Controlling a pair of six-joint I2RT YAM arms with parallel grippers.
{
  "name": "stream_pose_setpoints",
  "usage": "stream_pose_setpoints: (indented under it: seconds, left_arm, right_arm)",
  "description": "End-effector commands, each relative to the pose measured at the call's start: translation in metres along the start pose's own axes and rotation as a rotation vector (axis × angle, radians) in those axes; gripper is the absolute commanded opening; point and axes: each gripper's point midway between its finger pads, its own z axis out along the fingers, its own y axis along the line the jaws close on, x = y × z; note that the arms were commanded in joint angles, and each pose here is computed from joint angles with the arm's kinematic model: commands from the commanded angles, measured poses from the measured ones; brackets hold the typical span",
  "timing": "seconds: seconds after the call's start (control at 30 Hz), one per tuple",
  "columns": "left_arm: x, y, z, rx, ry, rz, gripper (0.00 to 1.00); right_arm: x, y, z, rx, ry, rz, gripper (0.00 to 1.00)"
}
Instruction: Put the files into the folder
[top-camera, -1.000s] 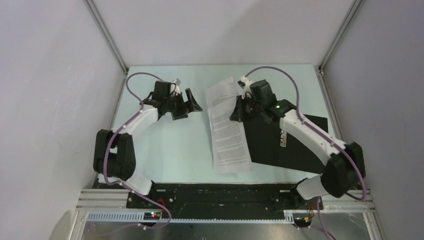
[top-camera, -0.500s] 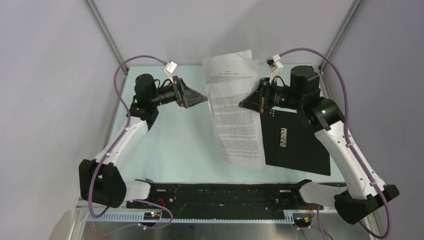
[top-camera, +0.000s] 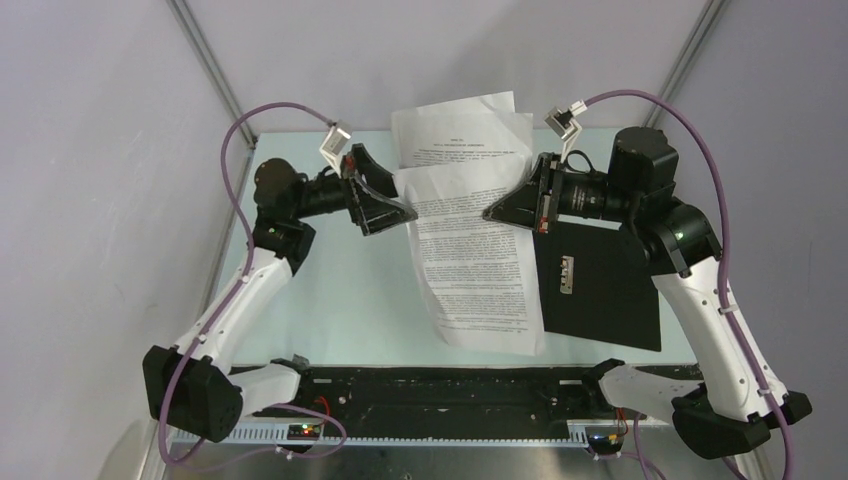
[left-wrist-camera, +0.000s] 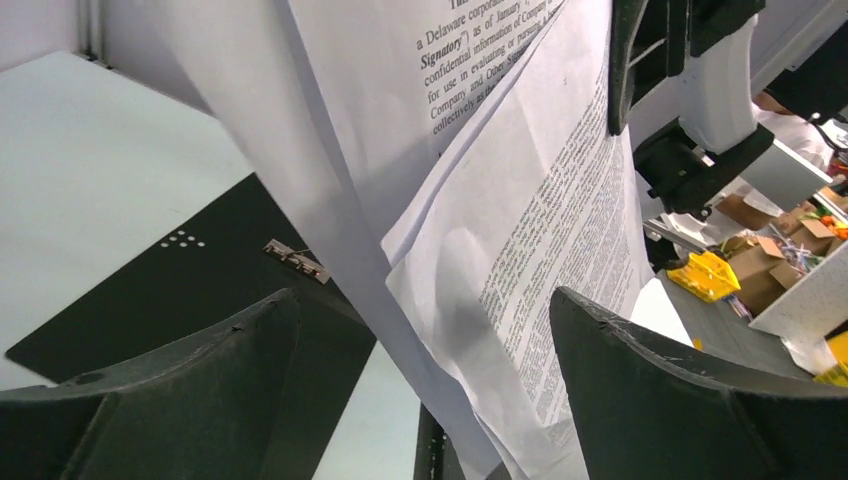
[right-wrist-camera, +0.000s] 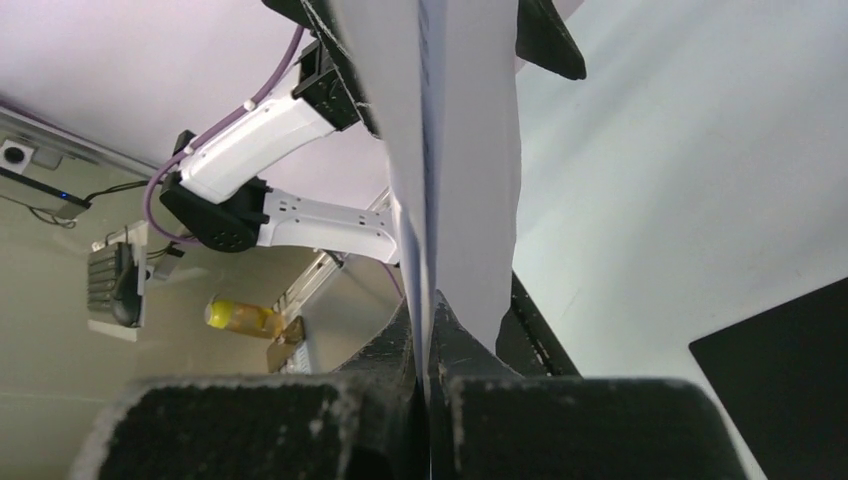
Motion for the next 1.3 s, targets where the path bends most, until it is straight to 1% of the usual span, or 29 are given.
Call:
stream_pose_setpoints:
  seconds: [0.0,0.2,0.3,0.47,0.67,0.77,0.9,1.0,1.1,1.13,1.17,1.2,1.23,1.27]
  left_arm:
    - [-0.007,-0.024,0.004,0.087,0.014,0.051,1.00]
    - [-0.008,-0.044,0.008,0.148,0.022,0.068,1.00]
    - [-0.008,-0.049,0.012,0.173,0.034,0.039,0.99]
    - [-0.014,-0.060,0.016,0.210,0.023,0.026,0.95]
    - [-0.023,-0.073,0.015,0.227,0.009,0.022,0.81]
    - [-0.025,-0.068,0.018,0.215,-0.001,0.002,0.72]
    - [-0.023,-0.053,0.023,0.188,-0.007,-0.036,0.63]
    - [-0.021,-0.043,0.025,0.157,-0.015,-0.028,0.58]
    - [-0.016,-0.027,0.027,0.091,-0.002,-0.043,0.51]
    - [-0.016,-0.020,0.028,0.063,-0.010,-0.012,0.48]
    - [-0.013,-0.016,0.028,0.038,0.001,-0.028,0.47]
    - [-0.013,-0.010,0.029,0.012,-0.006,0.005,0.44]
    - [-0.010,-0.004,0.028,-0.014,0.006,-0.012,0.42]
    - [-0.010,0.002,0.028,-0.042,0.001,0.015,0.40]
  right_arm:
    - [-0.010,0.024,-0.008,-0.083,-0.018,-0.006,0.00]
    - [-0.015,0.015,-0.009,-0.075,-0.026,0.002,0.00]
    - [-0.018,0.007,-0.008,-0.065,-0.037,0.004,0.00]
    - [-0.030,-0.003,-0.015,-0.064,-0.076,0.016,0.00]
    - [-0.033,-0.026,-0.013,-0.015,-0.091,0.025,0.00]
    - [-0.029,-0.034,-0.010,-0.014,-0.096,0.020,0.00]
    - [-0.027,-0.042,-0.007,-0.003,-0.110,-0.005,0.00]
    - [-0.024,-0.047,-0.008,0.014,-0.123,-0.051,0.00]
    - [-0.024,-0.052,-0.007,0.023,-0.151,-0.097,0.00]
    - [-0.019,-0.053,-0.006,0.023,-0.151,-0.113,0.00]
    - [-0.021,-0.053,-0.005,0.027,-0.167,-0.133,0.00]
    - [-0.017,-0.056,-0.003,0.029,-0.164,-0.142,0.00]
    - [-0.019,-0.059,-0.002,0.040,-0.177,-0.154,0.00]
    - [-0.015,-0.063,0.001,0.046,-0.172,-0.155,0.00]
